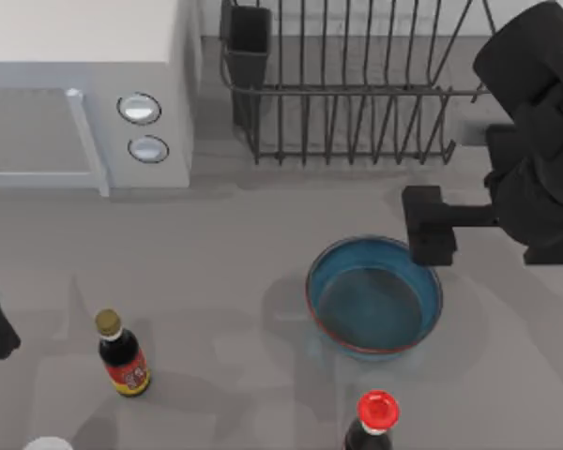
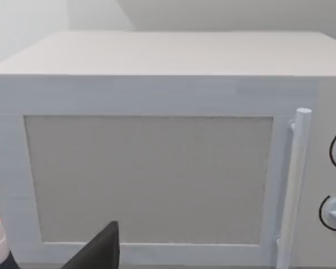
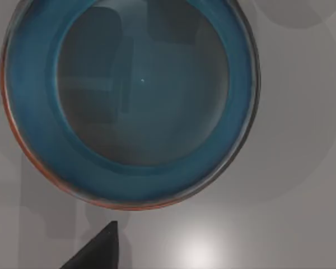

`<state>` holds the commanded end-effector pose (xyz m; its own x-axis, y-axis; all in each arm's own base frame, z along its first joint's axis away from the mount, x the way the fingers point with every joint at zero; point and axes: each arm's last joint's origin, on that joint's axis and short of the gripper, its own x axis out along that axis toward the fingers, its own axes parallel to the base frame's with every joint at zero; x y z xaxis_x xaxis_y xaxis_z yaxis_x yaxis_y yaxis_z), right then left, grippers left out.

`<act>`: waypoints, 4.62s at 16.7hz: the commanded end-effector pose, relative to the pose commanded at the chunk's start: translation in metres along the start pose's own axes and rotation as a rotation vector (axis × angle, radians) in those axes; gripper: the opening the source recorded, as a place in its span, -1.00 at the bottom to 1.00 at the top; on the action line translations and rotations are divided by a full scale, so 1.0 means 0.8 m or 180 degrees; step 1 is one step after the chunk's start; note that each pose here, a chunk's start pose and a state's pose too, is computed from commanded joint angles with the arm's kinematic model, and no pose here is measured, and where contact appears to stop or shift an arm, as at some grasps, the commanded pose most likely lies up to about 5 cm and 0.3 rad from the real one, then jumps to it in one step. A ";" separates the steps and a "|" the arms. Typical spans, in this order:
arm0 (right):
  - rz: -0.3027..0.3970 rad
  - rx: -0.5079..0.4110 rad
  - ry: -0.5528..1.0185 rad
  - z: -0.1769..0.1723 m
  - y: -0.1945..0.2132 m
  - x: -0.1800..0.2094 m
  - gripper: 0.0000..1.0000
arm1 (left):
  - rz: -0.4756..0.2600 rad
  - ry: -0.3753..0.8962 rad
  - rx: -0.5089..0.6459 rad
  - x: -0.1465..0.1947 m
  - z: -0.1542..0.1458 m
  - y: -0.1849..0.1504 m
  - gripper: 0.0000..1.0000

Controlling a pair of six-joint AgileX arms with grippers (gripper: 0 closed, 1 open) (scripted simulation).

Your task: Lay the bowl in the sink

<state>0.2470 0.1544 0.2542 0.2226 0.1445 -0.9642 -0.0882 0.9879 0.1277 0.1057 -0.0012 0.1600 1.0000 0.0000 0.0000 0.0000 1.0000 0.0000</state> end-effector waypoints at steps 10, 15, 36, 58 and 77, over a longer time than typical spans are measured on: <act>-0.0443 0.0265 0.0732 0.073 0.020 0.053 1.00 | 0.0000 0.0000 0.0000 0.000 0.000 0.000 1.00; -0.0446 0.0259 0.0740 0.070 0.020 0.059 1.00 | 0.0000 0.0000 0.0000 0.000 0.000 0.000 1.00; -0.0443 0.0265 0.0732 0.043 0.004 0.173 -0.21 | 0.0000 0.0000 0.0000 0.000 0.000 0.000 1.00; -0.0465 0.0245 0.0784 0.076 0.025 0.087 -1.00 | 0.0000 0.0000 0.0000 0.000 0.000 0.000 1.00; 0.0249 0.0458 0.0268 0.105 -0.029 0.033 -1.00 | 0.0000 0.0000 0.0000 0.000 0.000 0.000 1.00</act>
<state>0.3370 0.1403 0.2451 0.1379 0.2219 -0.9653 0.0391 0.9726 0.2292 0.1057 -0.0012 0.1600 1.0000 0.0000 0.0000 0.0000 1.0000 0.0000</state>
